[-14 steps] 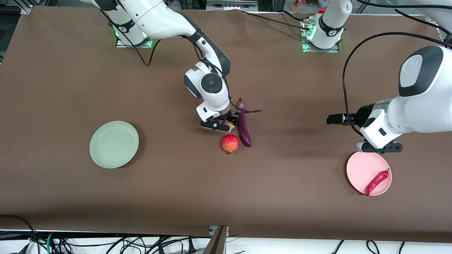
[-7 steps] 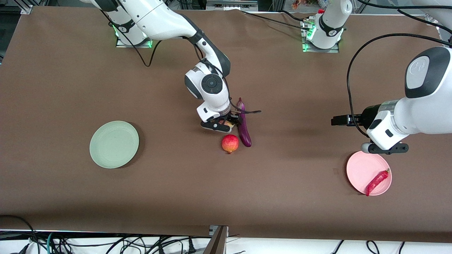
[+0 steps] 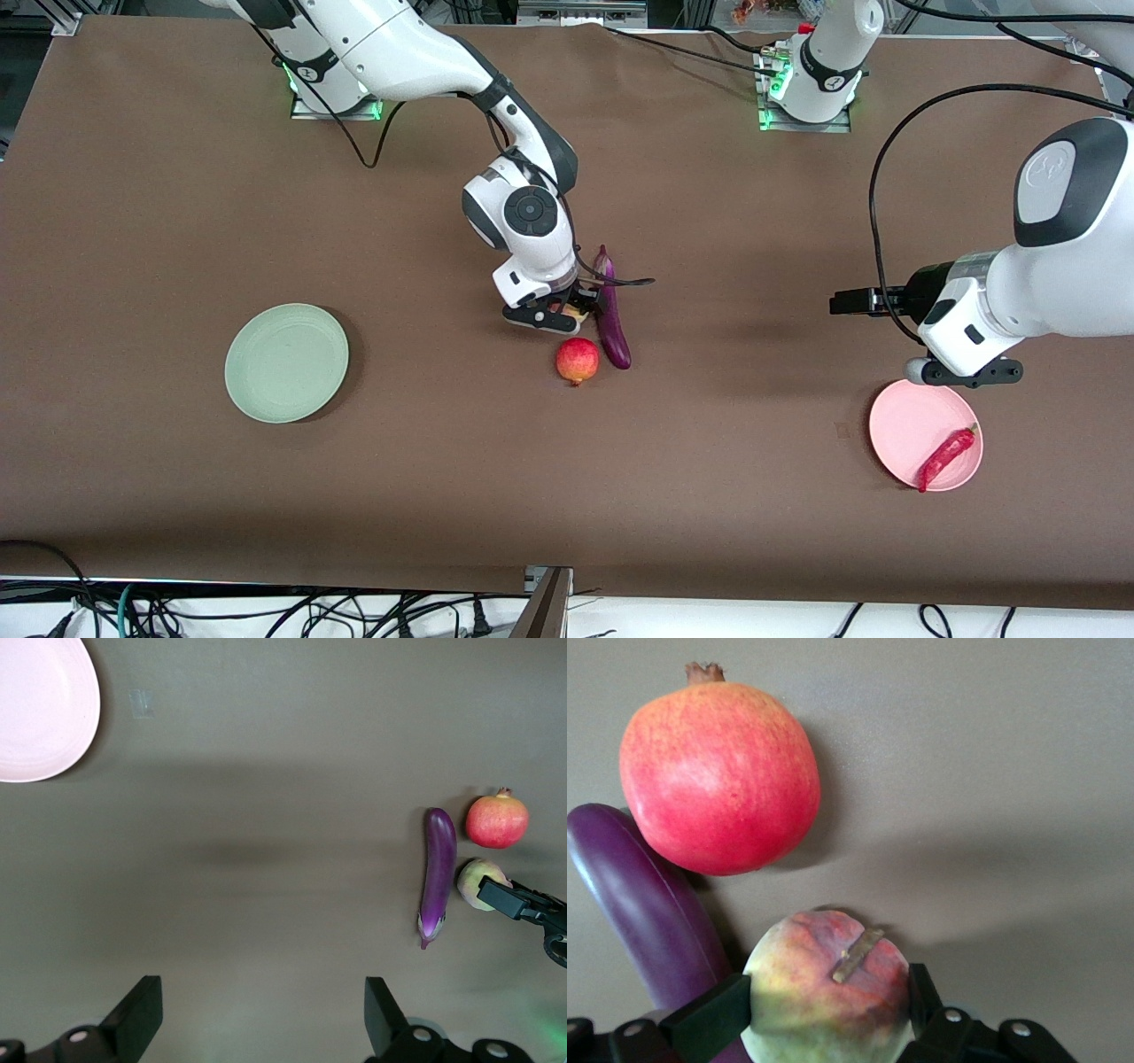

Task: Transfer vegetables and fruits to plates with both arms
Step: 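Release the chili on the pink plate while the right gripper grasps the peach, then carry the peach to the green plate while the left gripper reaches the eggplant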

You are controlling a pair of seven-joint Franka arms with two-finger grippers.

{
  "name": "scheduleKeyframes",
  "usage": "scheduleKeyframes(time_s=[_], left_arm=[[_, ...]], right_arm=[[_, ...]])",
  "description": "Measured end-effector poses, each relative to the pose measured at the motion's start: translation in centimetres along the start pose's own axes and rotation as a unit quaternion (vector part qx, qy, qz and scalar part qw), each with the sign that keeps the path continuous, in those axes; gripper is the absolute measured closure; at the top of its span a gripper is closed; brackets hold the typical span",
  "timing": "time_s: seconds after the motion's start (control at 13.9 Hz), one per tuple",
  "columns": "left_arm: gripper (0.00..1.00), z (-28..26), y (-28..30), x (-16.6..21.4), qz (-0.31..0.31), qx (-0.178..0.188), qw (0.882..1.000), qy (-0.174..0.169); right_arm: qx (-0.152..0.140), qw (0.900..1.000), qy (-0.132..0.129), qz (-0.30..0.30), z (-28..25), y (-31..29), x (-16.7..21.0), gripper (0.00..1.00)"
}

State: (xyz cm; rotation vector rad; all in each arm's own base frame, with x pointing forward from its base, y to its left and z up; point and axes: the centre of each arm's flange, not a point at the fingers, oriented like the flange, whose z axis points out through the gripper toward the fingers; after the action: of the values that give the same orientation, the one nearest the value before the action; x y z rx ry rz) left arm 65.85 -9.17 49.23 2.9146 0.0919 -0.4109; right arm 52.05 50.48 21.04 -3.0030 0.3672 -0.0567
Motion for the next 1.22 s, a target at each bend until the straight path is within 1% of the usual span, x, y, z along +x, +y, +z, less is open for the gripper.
scheduleKeyframes(time_s=[0.07, 0.22, 0.43, 0.65, 0.79, 0.94, 1.08, 1.22], left_arm=[[0.0, 0.0, 0.0, 0.0, 0.0, 0.0, 1.0, 0.0], [0.0, 0.1, 0.1, 0.0, 0.001, 0.0, 1.0, -0.001], [0.0, 0.2, 0.3, 0.0, 0.001, 0.001, 1.0, -0.002], [0.0, 1.1, 1.7, -0.2, 0.002, 0.004, 1.0, -0.009], [0.0, 2.2, 3.6, -0.3, 0.002, 0.005, 1.0, -0.013], [0.0, 5.5, 8.1, 0.1, -0.001, 0.004, 1.0, -0.011], [0.0, 11.2, 13.3, 0.1, 0.004, 0.007, 1.0, -0.003], [0.0, 17.4, 17.1, -0.7, 0.004, 0.009, 1.0, 0.007]], right_arm=[[0.003, 1.0, 0.002, 0.0, -0.3, -0.1, 0.2, 0.22], [0.003, 1.0, 0.006, 0.002, -1.5, -0.2, 0.8, 0.26], [-0.011, 1.0, 0.003, 0.001, -4.9, 1.0, 3.0, 0.26], [-0.02, 1.0, -0.001, -0.013, -8.4, 2.7, 5.3, 0.26], [-0.036, 0.999, -0.012, -0.036, -10.4, 5.1, 7.7, 0.26], [-0.058, 0.995, -0.033, -0.073, -12.1, 9.1, 11.0, 0.26], [-0.072, 0.991, -0.051, -0.104, -13.3, 14.5, 15.2, 0.26], [-0.081, 0.985, -0.061, -0.14, -14.0, 20.7, 19.6, 0.26]])
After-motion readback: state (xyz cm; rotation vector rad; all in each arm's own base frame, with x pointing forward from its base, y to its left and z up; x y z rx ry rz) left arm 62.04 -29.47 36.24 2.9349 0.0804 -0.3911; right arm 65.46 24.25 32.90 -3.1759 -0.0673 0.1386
